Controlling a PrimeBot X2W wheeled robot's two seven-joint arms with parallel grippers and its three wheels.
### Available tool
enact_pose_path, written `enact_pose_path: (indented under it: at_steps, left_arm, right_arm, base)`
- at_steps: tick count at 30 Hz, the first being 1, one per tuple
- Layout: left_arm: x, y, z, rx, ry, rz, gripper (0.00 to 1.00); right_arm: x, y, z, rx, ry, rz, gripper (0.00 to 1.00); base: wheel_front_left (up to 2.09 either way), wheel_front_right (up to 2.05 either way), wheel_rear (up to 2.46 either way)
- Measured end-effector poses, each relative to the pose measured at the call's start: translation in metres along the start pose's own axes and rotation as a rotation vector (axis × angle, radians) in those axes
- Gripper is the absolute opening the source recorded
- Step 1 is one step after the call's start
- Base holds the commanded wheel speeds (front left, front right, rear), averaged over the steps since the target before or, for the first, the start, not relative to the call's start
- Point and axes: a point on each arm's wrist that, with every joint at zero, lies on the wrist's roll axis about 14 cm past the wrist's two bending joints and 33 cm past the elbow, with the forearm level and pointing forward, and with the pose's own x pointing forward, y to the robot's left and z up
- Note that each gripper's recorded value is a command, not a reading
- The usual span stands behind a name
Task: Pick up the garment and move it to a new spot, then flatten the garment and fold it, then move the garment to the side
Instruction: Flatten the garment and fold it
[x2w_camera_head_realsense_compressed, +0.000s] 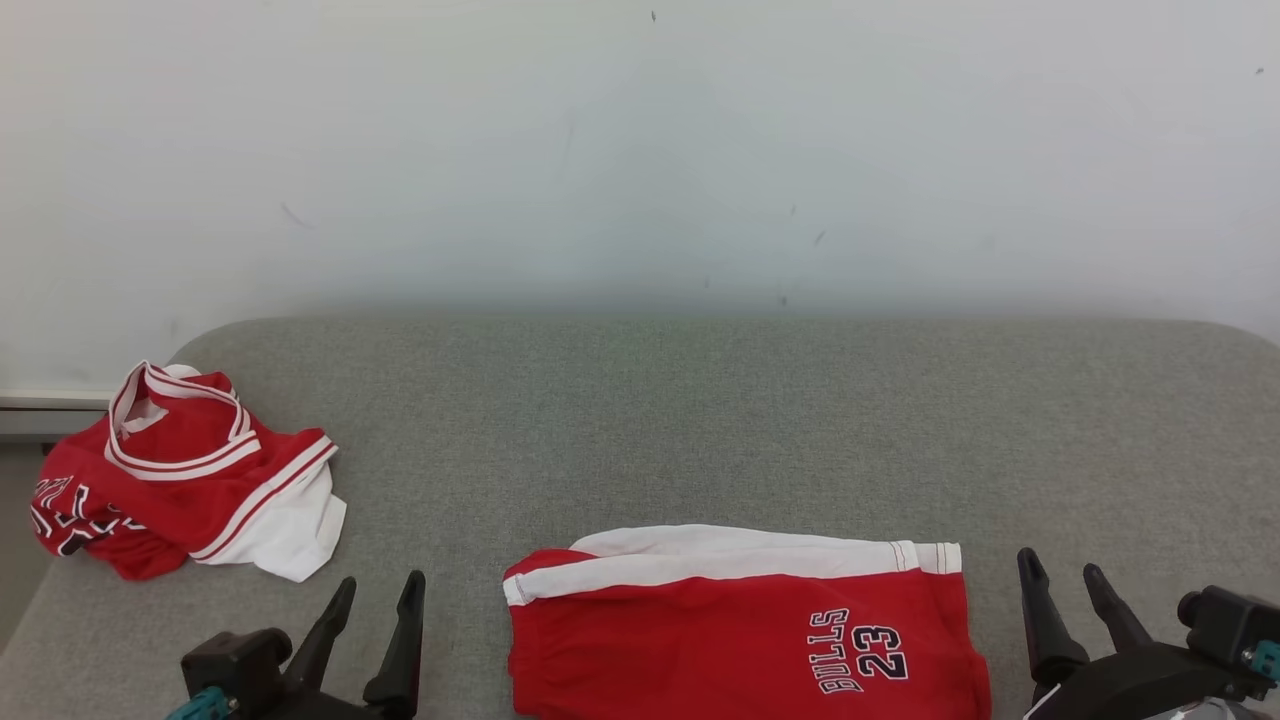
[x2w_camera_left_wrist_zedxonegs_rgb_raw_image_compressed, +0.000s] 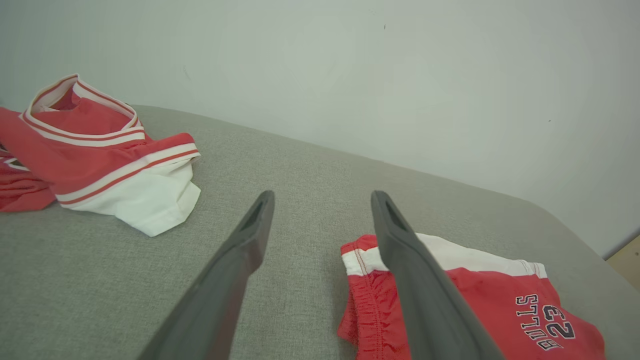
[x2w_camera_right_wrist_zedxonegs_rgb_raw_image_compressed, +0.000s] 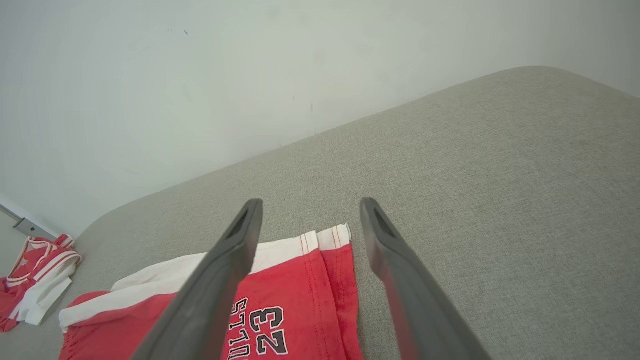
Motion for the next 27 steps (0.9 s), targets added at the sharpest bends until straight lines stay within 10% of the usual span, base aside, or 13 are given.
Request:
enact_pose_path:
  at_steps: [27]
  left_arm:
    - [-0.006,0.014,-0.033,0.069,0.146,0.032,1.00]
  right_arm:
    - [-0.001,-0.010,-0.023,-0.039,0.008,0.000,1.00]
  base:
    - [0.00,0.00,0.00]
